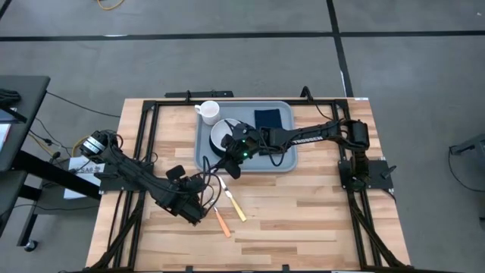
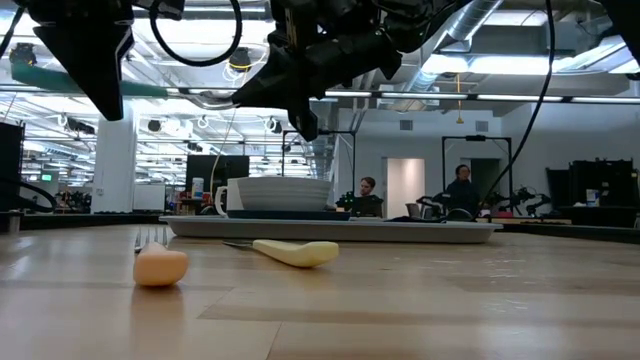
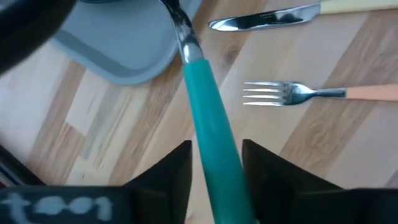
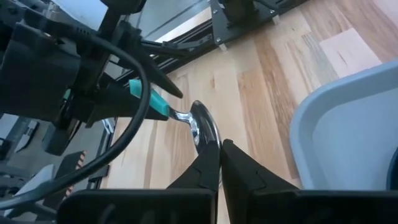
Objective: Set up tray
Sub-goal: Put the blue spoon on the black napkin
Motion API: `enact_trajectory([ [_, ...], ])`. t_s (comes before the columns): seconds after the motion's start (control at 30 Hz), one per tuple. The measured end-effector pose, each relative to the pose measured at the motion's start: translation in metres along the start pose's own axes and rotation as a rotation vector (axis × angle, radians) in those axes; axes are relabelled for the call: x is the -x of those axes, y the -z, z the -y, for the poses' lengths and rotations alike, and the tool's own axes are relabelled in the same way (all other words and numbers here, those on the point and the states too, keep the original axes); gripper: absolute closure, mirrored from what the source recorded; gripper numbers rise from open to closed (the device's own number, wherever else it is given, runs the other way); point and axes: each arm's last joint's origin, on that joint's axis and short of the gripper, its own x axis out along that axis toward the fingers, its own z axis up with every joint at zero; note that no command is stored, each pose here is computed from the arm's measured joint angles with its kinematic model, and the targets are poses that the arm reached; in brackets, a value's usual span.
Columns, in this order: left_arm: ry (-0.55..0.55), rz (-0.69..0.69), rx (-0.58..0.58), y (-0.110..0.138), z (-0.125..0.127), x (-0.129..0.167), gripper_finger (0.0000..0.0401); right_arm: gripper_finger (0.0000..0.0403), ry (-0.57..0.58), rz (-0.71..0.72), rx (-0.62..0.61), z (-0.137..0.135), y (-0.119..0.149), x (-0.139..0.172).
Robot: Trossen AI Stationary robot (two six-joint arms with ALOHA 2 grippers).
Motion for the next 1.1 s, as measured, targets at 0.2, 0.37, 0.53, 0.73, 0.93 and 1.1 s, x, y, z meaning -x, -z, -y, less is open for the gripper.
enact_trajectory([
  [0.2, -0.003, 0.003, 0.004, 0.0, 0.0, 0.0, 0.0223, 0.0402, 0.0, -0.006, 0.0, 0.0, 0.0, 0.0],
  [0.37, -0.002, 0.004, 0.018, 0.0, 0.0, 0.0, 0.0212, 0.0402, 0.019, -0.032, -0.004, 0.005, 0.0, 0.005],
  [0.53, -0.003, 0.005, 0.027, 0.0, 0.0, 0.0, 0.0213, 0.0402, 0.052, -0.074, -0.022, 0.012, 0.001, 0.012],
  [0.73, -0.008, 0.014, 0.033, 0.0, 0.0, 0.0, 0.0213, 0.0402, 0.09, -0.136, -0.02, 0.012, 0.005, 0.018],
  [0.93, -0.01, 0.014, 0.03, 0.0, 0.0, 0.0, 0.0213, 0.0402, 0.139, -0.147, 0.002, 0.005, 0.001, 0.033],
  [1.1, -0.009, 0.014, 0.01, 0.005, 0.002, 0.002, 0.0213, 0.0402, 0.221, -0.133, 0.036, -0.011, -0.008, 0.06],
])
